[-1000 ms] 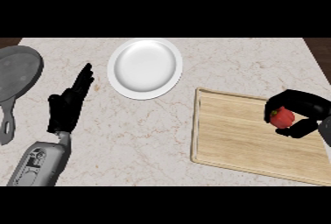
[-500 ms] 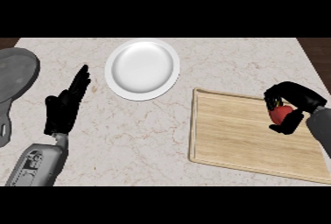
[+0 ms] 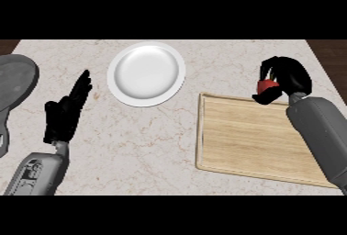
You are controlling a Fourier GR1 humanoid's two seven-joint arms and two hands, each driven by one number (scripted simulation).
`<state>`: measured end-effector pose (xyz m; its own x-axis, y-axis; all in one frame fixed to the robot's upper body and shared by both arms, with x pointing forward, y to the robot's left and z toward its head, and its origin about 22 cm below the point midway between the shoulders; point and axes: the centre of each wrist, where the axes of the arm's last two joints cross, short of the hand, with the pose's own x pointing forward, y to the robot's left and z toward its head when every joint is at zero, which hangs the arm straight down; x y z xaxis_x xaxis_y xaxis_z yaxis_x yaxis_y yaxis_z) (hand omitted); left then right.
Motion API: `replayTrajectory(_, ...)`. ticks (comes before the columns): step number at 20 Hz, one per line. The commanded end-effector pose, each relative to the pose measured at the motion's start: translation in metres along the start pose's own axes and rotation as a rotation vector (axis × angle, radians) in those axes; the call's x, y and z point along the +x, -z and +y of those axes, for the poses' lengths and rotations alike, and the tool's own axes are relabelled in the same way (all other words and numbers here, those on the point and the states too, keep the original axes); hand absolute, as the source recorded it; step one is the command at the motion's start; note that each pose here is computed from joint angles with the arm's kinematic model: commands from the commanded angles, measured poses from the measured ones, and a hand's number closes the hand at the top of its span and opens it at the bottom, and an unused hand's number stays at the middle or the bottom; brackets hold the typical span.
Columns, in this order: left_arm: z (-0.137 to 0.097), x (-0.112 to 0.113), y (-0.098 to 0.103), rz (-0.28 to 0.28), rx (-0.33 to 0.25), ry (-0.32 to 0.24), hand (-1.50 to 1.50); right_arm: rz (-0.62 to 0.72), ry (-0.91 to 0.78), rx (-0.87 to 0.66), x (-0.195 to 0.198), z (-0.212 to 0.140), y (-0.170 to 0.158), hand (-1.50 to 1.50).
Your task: Pick the bell pepper from the tray and place it in the plate
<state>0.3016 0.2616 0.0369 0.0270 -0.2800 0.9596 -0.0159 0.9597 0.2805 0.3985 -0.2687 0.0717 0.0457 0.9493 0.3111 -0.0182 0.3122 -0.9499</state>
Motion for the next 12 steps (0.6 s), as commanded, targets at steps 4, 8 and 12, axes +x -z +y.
replayTrajectory(4,0.003,-0.003,0.001,-0.028,0.01,0.002,0.0,-0.155,0.099,-0.313,0.1,-0.032,-0.015,1.5)
replayTrajectory(8,-0.006,-0.003,0.002,-0.017,0.005,-0.01,0.0,-0.262,0.147,-0.317,0.143,-0.04,-0.036,1.5)
replayTrajectory(12,-0.011,0.013,-0.006,-0.028,-0.045,-0.009,0.0,-0.26,0.224,-0.233,0.187,-0.034,-0.033,1.5)
